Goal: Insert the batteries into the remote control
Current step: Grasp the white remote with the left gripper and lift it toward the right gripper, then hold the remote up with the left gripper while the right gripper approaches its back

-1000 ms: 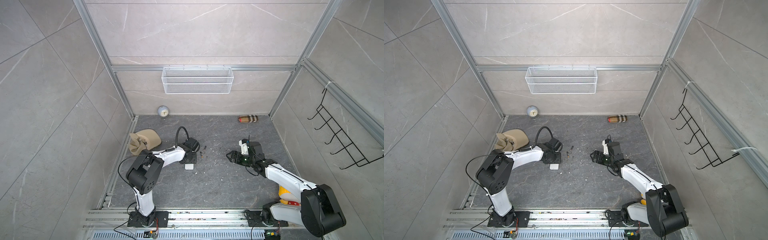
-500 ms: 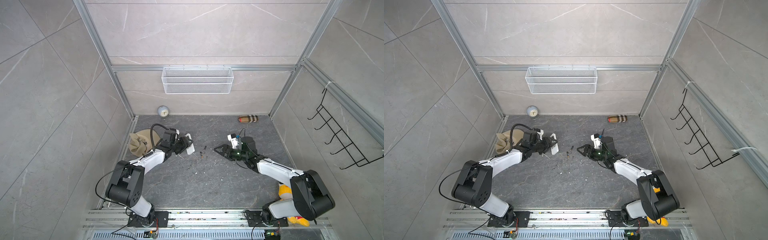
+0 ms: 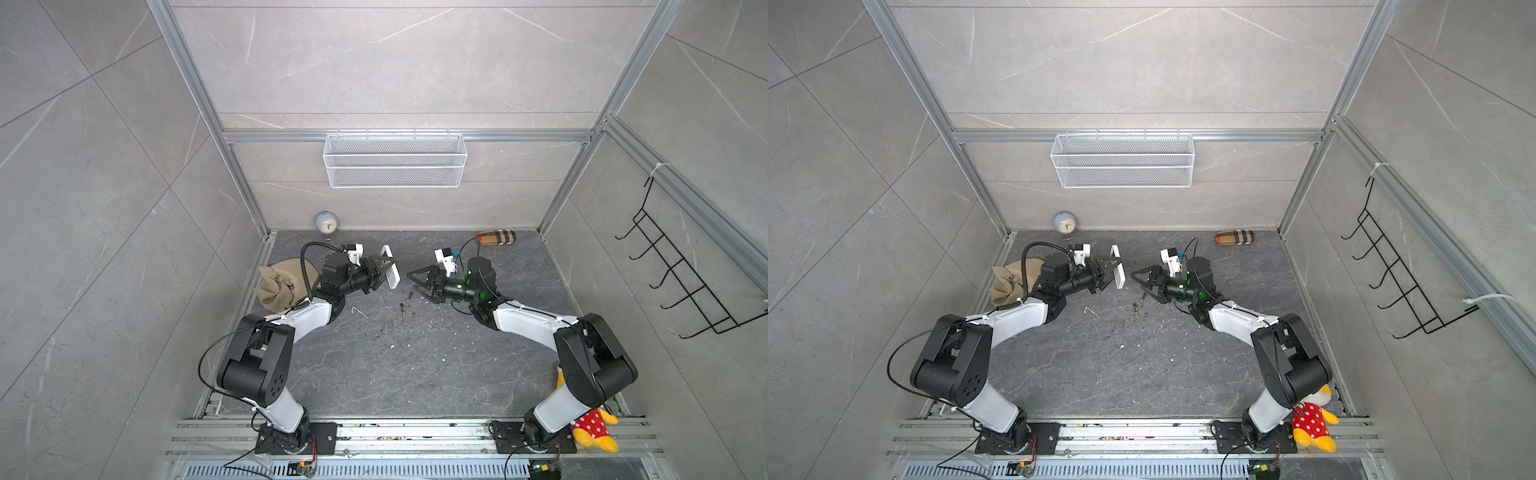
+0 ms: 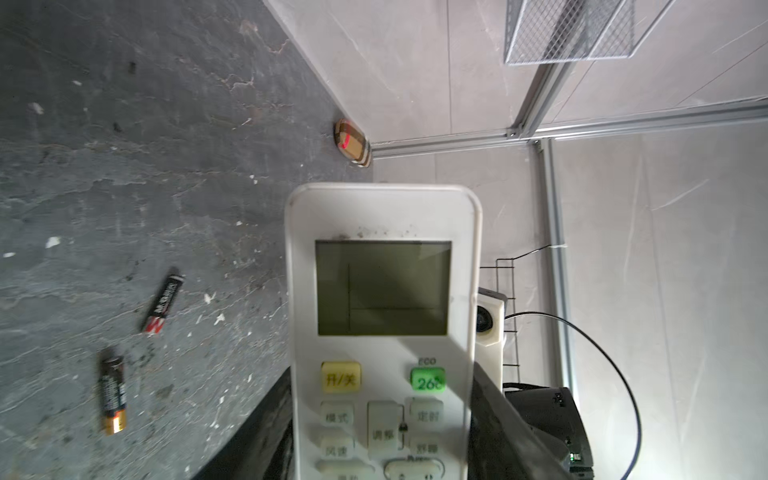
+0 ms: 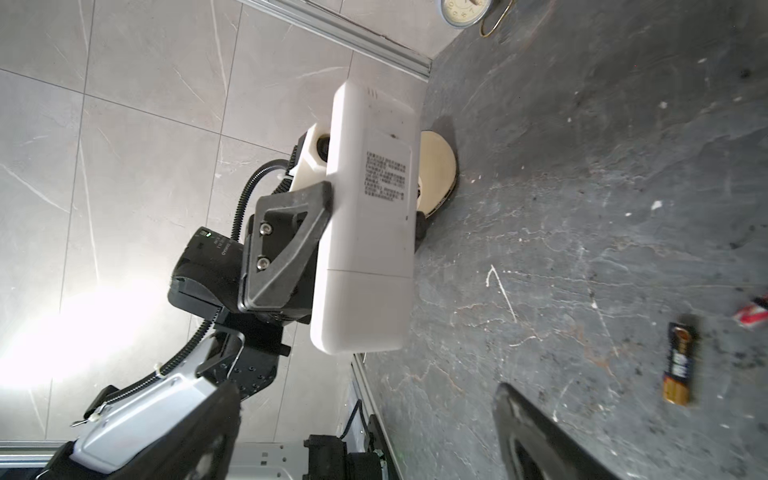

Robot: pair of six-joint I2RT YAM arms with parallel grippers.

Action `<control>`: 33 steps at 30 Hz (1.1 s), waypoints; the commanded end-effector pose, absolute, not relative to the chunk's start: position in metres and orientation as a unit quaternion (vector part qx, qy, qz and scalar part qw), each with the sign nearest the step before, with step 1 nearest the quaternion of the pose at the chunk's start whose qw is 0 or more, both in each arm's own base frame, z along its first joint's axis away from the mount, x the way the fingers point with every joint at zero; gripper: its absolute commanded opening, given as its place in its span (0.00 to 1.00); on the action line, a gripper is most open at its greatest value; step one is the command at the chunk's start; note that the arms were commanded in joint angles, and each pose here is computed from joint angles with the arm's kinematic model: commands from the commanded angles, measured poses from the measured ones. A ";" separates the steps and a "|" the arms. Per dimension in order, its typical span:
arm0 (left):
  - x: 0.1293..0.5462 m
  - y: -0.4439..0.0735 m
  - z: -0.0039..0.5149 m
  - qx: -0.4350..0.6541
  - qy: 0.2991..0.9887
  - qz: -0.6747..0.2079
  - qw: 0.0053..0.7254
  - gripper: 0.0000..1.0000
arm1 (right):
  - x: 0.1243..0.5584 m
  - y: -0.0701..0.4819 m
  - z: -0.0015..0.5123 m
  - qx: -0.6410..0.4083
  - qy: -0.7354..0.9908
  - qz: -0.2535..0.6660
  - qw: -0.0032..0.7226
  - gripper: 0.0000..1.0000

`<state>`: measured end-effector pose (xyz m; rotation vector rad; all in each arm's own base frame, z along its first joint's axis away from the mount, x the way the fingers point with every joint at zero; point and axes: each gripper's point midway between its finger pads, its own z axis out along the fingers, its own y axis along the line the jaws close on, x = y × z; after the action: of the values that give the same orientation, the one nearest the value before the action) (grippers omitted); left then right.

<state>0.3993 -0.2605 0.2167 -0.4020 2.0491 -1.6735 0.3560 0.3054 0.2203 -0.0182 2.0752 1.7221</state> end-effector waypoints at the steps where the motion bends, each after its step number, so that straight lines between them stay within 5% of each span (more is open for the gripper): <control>1: 0.403 -0.271 0.261 -0.115 0.701 -0.659 0.246 0.57 | 0.359 0.319 0.239 -0.023 0.735 0.643 0.214 0.99; 33: 0.396 -0.298 0.261 -0.099 0.678 -0.702 0.195 0.58 | 0.372 0.347 0.259 -0.037 0.692 0.694 0.196 0.73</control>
<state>0.3944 -0.2941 0.2373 -0.3552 1.9827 -1.9086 0.3724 0.3423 0.2375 -0.0392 2.0187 1.9091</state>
